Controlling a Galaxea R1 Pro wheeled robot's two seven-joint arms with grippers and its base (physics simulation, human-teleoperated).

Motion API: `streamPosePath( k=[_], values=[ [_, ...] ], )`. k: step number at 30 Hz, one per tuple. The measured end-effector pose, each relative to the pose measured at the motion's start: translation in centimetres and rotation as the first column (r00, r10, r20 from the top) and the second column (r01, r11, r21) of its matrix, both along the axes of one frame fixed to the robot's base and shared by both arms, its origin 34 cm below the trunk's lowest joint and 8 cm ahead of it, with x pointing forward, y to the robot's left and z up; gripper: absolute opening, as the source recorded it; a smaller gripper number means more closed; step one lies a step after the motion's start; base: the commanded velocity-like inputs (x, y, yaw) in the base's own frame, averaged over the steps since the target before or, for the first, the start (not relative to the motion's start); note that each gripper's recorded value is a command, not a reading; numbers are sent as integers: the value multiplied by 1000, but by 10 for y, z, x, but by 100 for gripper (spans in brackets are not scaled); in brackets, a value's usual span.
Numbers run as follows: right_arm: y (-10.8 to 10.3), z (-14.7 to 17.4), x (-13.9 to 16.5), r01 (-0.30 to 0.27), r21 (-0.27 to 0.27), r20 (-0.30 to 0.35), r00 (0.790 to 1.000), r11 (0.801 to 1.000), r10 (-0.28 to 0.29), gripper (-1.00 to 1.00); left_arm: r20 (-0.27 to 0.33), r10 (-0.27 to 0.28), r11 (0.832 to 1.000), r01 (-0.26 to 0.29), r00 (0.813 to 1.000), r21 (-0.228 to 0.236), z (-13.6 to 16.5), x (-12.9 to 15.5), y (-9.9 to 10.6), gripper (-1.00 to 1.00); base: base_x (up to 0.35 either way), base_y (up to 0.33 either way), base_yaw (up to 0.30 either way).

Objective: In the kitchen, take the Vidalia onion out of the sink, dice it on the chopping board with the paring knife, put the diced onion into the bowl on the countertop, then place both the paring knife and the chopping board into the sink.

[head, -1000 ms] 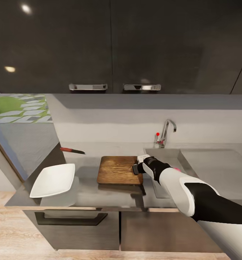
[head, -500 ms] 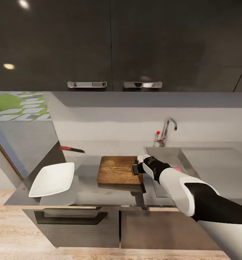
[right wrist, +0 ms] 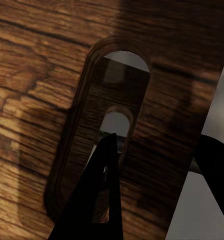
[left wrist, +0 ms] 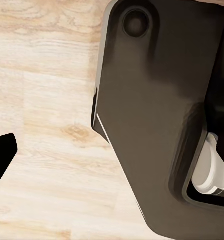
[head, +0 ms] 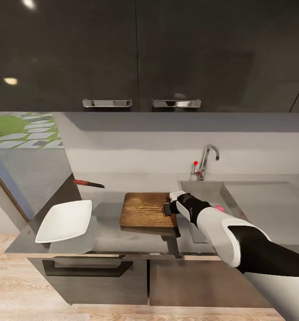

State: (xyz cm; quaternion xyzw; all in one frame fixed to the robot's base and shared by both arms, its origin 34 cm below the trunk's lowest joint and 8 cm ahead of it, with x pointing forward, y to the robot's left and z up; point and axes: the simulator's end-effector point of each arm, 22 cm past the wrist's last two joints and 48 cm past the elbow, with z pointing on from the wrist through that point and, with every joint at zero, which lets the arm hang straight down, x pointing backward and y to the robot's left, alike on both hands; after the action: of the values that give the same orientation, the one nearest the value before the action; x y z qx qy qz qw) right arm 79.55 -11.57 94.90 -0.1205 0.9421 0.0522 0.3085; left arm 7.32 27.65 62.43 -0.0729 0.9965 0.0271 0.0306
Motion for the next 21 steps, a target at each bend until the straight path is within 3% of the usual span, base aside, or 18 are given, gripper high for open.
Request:
streamPosePath(
  k=[10,21],
  values=[
    [11,0,-3,-30,41,-10,999,999,31,-100,0,0,1000,0,1000,0,0,0,0,100,0,0,0],
    [12,1,-4,-36,45,-11,999,998,37,-100,0,-1,1000,1,1000,0,0,0,0,100,0,0,0]
  ],
)
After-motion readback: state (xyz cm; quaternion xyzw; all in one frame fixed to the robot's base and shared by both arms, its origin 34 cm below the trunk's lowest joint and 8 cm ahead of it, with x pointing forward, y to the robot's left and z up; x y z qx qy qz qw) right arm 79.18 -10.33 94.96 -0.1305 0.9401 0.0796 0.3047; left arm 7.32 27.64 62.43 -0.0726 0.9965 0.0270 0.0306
